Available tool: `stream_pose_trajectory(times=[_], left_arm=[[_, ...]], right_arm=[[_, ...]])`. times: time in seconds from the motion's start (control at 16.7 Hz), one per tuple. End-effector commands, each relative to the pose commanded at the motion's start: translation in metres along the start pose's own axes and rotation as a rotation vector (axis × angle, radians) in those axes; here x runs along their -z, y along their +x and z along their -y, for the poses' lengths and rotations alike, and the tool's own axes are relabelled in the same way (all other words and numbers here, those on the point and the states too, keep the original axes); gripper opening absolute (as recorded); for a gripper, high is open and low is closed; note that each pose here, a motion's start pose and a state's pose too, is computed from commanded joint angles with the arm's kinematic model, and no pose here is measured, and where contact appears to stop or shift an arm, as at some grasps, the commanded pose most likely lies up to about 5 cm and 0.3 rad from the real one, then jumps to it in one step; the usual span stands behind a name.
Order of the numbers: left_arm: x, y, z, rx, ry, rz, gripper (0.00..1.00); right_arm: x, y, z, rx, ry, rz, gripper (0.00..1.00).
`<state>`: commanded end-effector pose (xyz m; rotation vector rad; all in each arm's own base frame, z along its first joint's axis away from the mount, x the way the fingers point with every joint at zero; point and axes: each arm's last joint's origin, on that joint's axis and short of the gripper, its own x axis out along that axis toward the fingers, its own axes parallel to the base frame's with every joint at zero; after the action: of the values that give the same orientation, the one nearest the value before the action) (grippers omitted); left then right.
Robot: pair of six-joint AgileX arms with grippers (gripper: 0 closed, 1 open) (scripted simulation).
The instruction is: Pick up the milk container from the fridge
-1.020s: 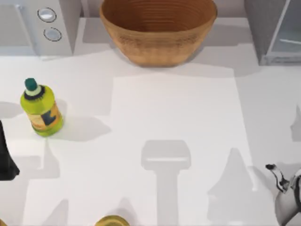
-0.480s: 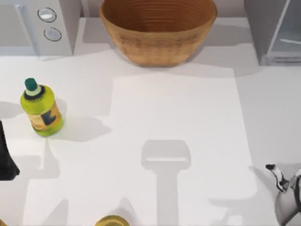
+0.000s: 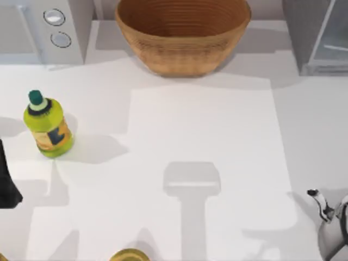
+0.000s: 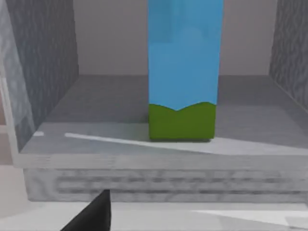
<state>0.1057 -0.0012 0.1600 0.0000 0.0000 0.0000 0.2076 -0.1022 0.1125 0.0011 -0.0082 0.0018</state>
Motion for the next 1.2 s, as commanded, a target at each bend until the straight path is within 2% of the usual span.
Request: stream_pose_trajectory(times=[0.24,0.6,0.78,0.96,1.2], left_arm=[[0.0,0.0,0.0,0.0,0.0,0.0,1.0],[0.0,0.0,0.0,0.0,0.0,0.0,1.0],[0.0,0.0,0.0,0.0,0.0,0.0,1.0],[0.0,0.0,0.0,0.0,0.0,0.0,1.0],[0.0,0.0,0.0,0.0,0.0,0.0,1.0]], right_arm=[[0.005,0.038,0.009,0.008,0.0,-0.015,1.0],[-0.001,0.154,0.015,0.012,-0.014,0.015,1.0],[-0.002,0.197,0.004,0.012,-0.009,0.005,1.0],[-0.003,0.216,-0.006,0.012,-0.006,-0.007,1.0],[-0.005,0.215,-0.005,0.014,-0.007,-0.004,1.0]])
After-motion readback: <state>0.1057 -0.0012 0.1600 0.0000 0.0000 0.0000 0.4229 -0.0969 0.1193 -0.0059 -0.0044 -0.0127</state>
